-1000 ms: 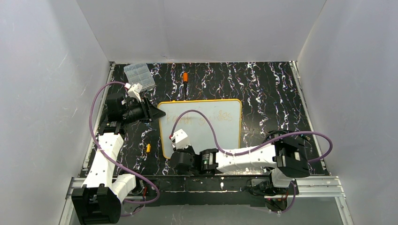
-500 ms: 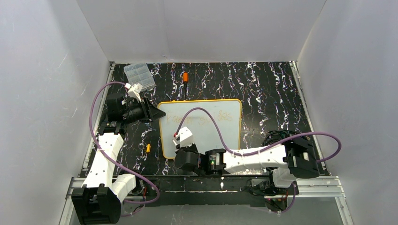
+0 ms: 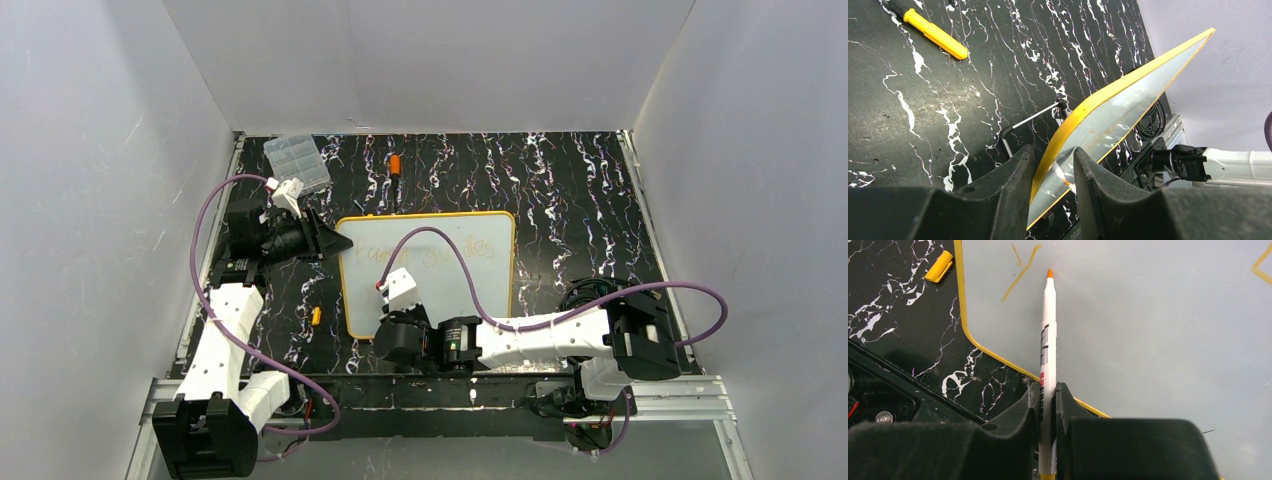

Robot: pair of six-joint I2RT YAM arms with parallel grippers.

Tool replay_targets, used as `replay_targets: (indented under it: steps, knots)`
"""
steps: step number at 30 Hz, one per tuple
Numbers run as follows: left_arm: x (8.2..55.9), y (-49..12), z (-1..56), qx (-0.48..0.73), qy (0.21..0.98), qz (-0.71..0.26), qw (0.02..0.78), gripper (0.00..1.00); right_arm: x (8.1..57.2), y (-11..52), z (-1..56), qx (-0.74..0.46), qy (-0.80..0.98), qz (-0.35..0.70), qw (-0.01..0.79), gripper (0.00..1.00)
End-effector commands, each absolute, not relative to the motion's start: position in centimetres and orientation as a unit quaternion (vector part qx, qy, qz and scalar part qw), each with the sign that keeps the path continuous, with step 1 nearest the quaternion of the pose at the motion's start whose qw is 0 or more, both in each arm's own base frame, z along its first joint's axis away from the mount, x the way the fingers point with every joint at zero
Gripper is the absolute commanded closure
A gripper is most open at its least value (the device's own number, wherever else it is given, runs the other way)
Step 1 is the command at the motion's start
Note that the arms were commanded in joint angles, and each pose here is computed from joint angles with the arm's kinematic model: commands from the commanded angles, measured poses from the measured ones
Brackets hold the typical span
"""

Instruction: Write a sentence on the whiteboard

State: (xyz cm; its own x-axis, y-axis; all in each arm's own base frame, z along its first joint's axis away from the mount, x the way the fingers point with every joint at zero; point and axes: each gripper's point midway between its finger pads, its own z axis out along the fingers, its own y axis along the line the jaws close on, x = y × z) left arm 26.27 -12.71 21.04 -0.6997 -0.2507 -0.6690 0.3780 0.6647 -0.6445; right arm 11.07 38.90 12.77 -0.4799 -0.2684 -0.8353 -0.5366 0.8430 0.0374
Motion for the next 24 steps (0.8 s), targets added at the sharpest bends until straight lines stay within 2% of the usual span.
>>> replay_targets:
  steps: [1, 24]
  knots:
    - [25.7, -13.0, 21.5, 0.052, 0.822, -0.411, 0.390, 0.67, 12.5, 38.9, 15.4, -0.204, 0.840, 0.154, 0.479, 0.99]
    - [25.7, -13.0, 21.6, 0.053, 0.821, -0.412, 0.391, 0.67, 11.2, 38.8, 12.5, -0.237, 0.858, 0.152, 0.429, 0.99]
